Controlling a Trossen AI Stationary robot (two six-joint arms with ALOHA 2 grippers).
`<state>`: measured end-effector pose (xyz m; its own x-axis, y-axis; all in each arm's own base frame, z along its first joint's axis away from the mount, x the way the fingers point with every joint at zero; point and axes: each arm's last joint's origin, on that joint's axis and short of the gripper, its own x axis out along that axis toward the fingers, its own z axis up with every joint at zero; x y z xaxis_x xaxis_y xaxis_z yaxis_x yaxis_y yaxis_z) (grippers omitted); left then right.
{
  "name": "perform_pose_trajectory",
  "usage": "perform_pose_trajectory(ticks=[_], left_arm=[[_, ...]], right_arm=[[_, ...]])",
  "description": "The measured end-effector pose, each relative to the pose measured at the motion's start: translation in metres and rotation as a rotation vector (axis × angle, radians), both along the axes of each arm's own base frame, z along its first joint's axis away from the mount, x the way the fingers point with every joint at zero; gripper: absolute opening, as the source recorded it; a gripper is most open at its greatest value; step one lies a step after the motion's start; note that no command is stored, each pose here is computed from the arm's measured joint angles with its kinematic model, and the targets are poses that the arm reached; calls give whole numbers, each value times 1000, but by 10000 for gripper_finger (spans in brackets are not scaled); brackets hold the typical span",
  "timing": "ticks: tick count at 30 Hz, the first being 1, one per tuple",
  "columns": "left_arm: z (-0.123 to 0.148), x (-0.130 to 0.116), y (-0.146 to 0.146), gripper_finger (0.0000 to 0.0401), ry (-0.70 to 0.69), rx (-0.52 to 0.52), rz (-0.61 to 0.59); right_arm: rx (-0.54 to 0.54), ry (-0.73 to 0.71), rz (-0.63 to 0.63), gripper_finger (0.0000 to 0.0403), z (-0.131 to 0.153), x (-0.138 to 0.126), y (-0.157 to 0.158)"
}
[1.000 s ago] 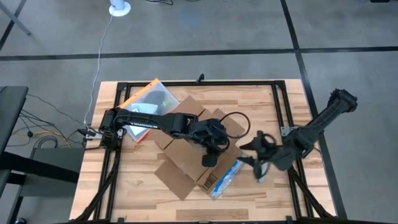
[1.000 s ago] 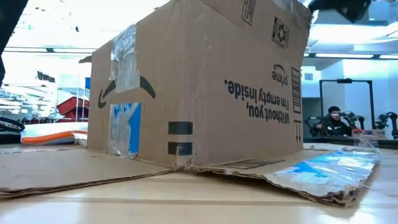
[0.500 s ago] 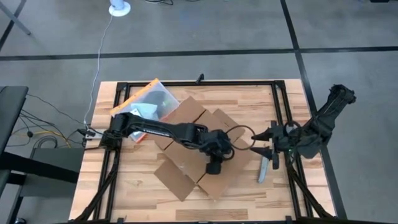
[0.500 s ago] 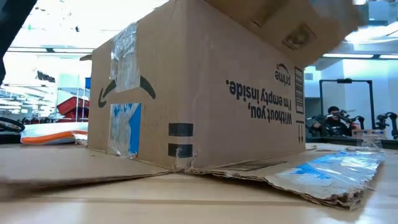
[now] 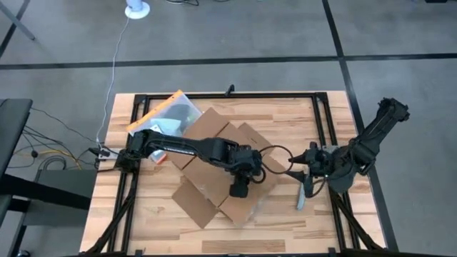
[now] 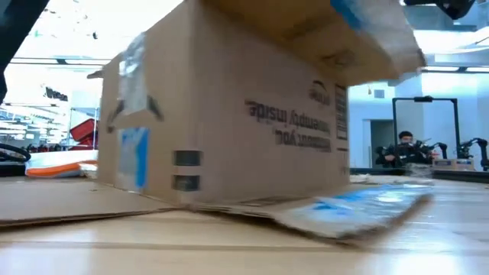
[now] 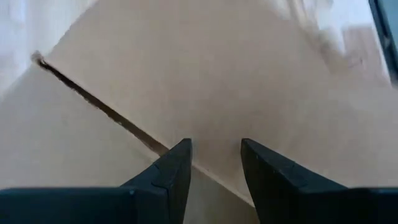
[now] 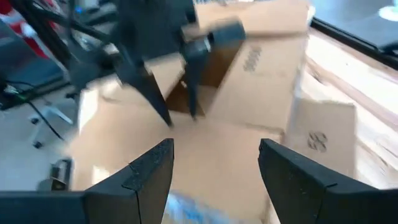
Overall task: Unpack boxes
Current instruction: Break down the box using the silver cutter until it is completely flat
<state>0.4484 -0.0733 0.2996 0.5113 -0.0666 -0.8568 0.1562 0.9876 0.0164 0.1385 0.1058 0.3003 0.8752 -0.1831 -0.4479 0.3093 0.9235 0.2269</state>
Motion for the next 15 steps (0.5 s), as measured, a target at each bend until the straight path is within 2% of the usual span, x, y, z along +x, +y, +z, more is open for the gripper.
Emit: perform_pose_trajectory(ticks=[3,5,9,13,15], left_arm=[[25,-14,2,127,51,41,-44],[33,-22,4,127,98,64,-70],[35,-35,11,127,229,72,-86],[32,-47,29,135,377,14,-103],[27,-45,39,143,394,-19,-117]], right_arm=[[-19,31,-8,217,-6,4,3],[-32,45,-8,217,-9,7,7],[-45,77,-20,217,-18,13,13],[-49,107,-24,217,-26,18,20],[-46,121,-26,217,-30,20,23]])
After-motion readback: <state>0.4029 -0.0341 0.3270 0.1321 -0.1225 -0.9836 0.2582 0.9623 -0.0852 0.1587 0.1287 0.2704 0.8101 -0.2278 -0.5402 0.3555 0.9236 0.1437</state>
